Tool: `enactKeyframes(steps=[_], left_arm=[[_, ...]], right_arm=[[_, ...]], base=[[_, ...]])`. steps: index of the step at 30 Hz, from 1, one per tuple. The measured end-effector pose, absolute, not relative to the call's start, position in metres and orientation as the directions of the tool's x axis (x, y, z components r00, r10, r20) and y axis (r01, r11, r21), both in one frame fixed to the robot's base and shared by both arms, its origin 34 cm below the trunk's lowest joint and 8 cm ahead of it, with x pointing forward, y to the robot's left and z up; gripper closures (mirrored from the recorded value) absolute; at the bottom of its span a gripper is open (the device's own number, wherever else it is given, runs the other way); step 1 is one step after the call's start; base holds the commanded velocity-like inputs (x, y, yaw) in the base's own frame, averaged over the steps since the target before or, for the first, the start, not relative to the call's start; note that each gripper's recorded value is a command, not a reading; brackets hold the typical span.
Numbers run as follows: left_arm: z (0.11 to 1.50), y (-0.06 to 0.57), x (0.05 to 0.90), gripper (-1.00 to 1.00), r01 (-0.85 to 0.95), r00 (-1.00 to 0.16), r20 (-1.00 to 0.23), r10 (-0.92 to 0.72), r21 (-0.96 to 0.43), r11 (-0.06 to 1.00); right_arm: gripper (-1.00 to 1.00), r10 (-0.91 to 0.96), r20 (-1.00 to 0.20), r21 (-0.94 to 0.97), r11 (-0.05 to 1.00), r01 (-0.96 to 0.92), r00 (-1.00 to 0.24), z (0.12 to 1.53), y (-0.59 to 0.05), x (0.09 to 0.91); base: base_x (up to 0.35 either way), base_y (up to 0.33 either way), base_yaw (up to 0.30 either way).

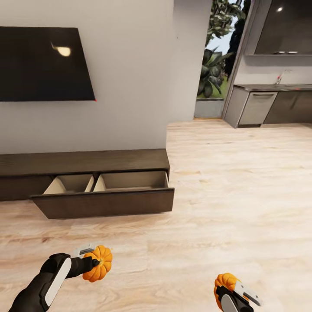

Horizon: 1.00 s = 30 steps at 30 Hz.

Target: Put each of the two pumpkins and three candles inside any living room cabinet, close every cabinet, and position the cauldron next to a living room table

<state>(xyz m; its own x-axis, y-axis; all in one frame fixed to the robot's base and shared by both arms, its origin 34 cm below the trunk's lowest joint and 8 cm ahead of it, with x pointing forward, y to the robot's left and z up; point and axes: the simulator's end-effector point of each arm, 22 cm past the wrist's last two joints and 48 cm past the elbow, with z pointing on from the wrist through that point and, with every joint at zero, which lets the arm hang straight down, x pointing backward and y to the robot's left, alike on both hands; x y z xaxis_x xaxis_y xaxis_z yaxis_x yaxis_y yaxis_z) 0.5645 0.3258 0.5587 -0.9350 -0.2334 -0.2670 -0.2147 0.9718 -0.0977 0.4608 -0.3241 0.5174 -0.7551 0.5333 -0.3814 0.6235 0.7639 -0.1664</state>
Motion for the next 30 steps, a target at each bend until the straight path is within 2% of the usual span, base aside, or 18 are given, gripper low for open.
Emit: enactKeyframes(steps=[8,30], left_arm=[[0.557,0.325,0.5637,1.0,-0.215,-0.936,-0.263,-0.233,-0.098,0.972],[0.5569,0.3257,0.5638,1.0,-0.215,-0.936,-0.264,-0.233,-0.097,0.972]], right_arm=[[1.0,0.534,-0.379,-0.168,0.764,0.623,-0.756,0.5162,-0.3243,0.4599],[1.0,0.533,-0.381,-0.16,0.767,0.621,-0.756,0.5162,-0.3229,0.4616]], base=[[0.175,-0.048,0.271],[0.222,-0.021,0.06]])
